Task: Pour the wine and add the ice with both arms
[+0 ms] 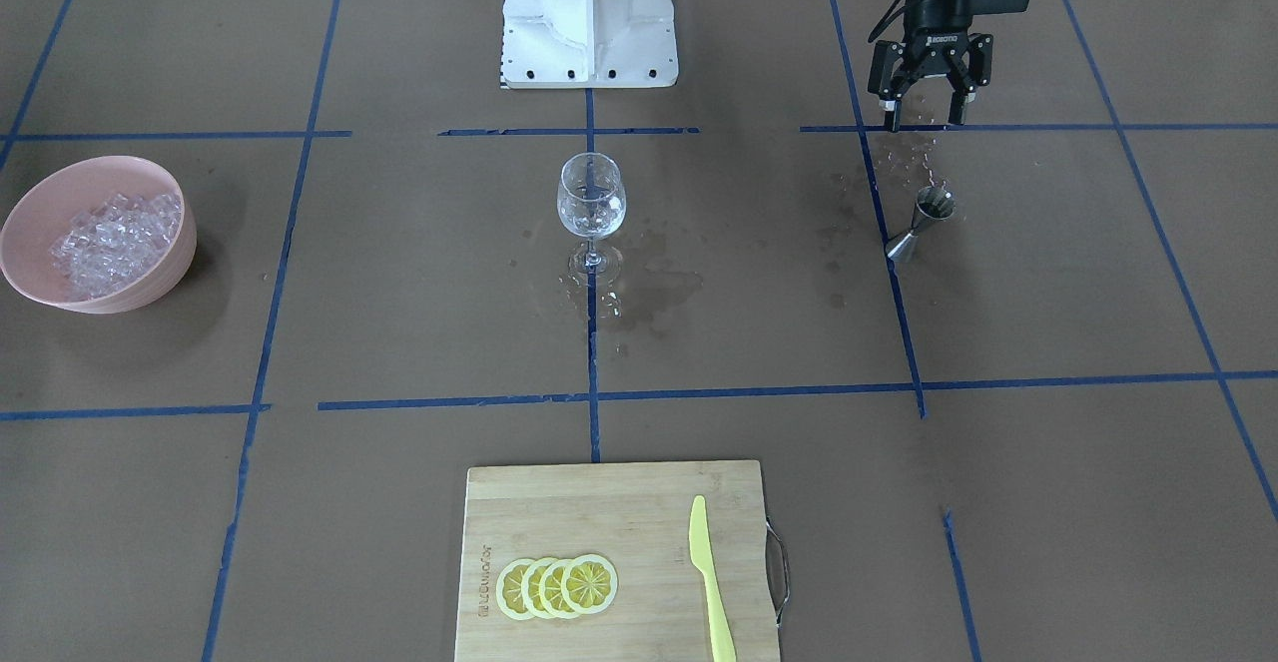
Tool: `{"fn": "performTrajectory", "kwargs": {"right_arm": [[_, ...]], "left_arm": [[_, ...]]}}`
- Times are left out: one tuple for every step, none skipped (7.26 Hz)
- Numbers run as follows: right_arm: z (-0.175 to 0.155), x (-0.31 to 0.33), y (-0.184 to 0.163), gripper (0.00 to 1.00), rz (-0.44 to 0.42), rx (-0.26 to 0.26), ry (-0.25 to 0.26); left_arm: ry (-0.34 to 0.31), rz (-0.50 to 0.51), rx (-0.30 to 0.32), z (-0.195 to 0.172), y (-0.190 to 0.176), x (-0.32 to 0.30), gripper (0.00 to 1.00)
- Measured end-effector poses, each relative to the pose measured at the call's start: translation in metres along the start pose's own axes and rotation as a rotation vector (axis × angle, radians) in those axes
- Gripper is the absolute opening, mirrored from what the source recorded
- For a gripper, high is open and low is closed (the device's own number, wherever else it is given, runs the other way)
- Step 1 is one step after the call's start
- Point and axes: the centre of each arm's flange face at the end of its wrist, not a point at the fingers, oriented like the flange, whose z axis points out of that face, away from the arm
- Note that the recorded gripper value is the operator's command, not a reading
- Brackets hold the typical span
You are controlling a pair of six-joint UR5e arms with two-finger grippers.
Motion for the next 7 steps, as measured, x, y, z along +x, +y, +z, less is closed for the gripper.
{"fn": "performTrajectory", "kwargs": {"right_arm": [[0.001,-0.014,-0.003,1.0,0.02,-0.001,-0.001],[-0.003,-0.03,-0.004,1.0,0.049,0.005,-0.006],[-0.008,-0.046,-0.002,1.0,0.053,0.015,-0.011],[-0.013,-0.06,0.001,1.0,0.046,0.023,-0.016],[-0.016,-0.076,0.005,1.0,0.046,0.028,-0.021],[-0.017,-0.092,0.008,1.0,0.054,0.03,-0.027],[-0.017,-0.103,0.01,1.0,0.061,0.029,-0.031]], "left_arm": [[-0.004,0.018,0.074,0.016,0.011,0.0,1.0],[-0.014,0.037,0.139,0.034,0.023,-0.002,0.99],[-0.02,0.046,0.19,0.051,0.035,-0.002,0.99],[-0.022,0.053,0.234,0.066,0.045,-0.001,0.99],[-0.024,0.062,0.27,0.076,0.052,0.0,0.98],[-0.025,0.071,0.301,0.085,0.058,0.001,0.94],[-0.025,0.079,0.329,0.095,0.065,0.004,0.91]]}}
